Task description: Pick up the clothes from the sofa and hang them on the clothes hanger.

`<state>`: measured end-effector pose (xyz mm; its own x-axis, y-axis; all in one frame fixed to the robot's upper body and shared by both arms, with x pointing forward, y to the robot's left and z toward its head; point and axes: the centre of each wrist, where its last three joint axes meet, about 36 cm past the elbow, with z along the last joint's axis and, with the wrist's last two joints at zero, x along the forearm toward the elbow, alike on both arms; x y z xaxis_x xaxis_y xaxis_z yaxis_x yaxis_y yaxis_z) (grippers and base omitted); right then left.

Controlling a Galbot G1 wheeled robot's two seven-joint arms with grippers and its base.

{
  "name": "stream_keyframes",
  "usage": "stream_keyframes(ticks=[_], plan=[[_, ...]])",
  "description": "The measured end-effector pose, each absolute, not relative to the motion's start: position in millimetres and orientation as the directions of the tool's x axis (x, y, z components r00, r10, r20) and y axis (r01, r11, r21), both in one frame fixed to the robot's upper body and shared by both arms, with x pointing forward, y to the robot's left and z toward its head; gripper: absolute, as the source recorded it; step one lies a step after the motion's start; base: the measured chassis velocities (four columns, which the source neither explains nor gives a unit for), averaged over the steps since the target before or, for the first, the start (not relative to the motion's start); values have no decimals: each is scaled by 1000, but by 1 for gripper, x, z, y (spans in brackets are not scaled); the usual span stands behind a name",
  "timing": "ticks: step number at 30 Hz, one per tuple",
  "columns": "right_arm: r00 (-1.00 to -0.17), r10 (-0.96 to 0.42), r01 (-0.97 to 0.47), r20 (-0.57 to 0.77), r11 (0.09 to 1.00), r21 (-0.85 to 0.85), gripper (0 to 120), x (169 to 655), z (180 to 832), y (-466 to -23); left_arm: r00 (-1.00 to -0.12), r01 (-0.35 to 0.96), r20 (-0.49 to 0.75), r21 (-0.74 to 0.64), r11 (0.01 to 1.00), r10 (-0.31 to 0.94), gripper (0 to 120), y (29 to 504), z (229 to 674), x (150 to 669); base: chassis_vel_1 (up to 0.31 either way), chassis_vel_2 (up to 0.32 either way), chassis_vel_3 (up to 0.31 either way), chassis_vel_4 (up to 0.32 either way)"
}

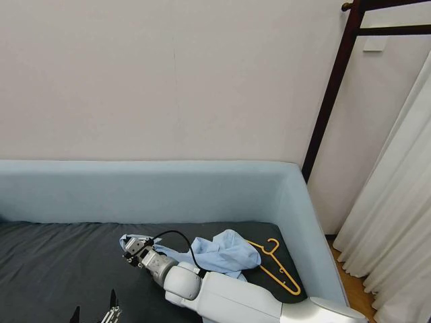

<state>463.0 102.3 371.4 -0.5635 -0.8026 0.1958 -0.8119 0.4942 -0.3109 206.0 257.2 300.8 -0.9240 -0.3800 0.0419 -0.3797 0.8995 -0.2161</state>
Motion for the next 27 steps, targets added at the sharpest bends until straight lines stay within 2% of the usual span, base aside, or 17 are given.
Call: stream_keyframes(ticks=[2,5,6,9,13,16,17,21,22,26,27], plan=[[-505,-846,-845,174,442,-302,28,458,366,92,-926,-376,42,-213,902,-376,100,256,300,205,0,0,0,0],[-458,-869,-864,185,386,-324,38,450,361,77,-926,-375,41,-211,903,-375,100,256,301,204,0,0,0,0],[-458,-869,-864,185,386,-324,38,450,361,77,-926,-375,41,-211,903,-375,100,256,301,204,0,0,0,0],[-426,-861,-883,279,328,-335,54,437,341,30,-927,-372,32,-199,907,-374,100,261,303,204,0,0,0,0],[-426,-847,-890,319,329,-315,66,423,326,-7,-925,-378,28,-185,907,-380,100,268,302,203,0,0,0,0],[-519,-793,-850,319,440,-288,80,414,331,-47,-921,-387,28,-184,903,-389,100,271,300,203,0,0,0,0],[-519,-793,-850,319,440,-288,80,414,331,-47,-921,-387,28,-184,903,-389,100,271,300,203,0,0,0,0],[-681,-676,-732,283,640,-235,97,426,354,-108,-934,-355,35,-190,915,-355,100,259,296,204,0,0,0,0],[-681,-676,-732,283,640,-235,97,426,354,-108,-934,-355,35,-190,915,-355,100,259,296,204,0,0,0,0],[-822,-513,-560,246,807,-187,100,418,381,-187,-970,-239,3,-148,960,-242,100,258,296,215,0,0,0,0],[-822,-513,-560,246,807,-187,100,418,381,-187,-970,-239,3,-148,960,-242,100,258,296,215,0,0,0,0]])
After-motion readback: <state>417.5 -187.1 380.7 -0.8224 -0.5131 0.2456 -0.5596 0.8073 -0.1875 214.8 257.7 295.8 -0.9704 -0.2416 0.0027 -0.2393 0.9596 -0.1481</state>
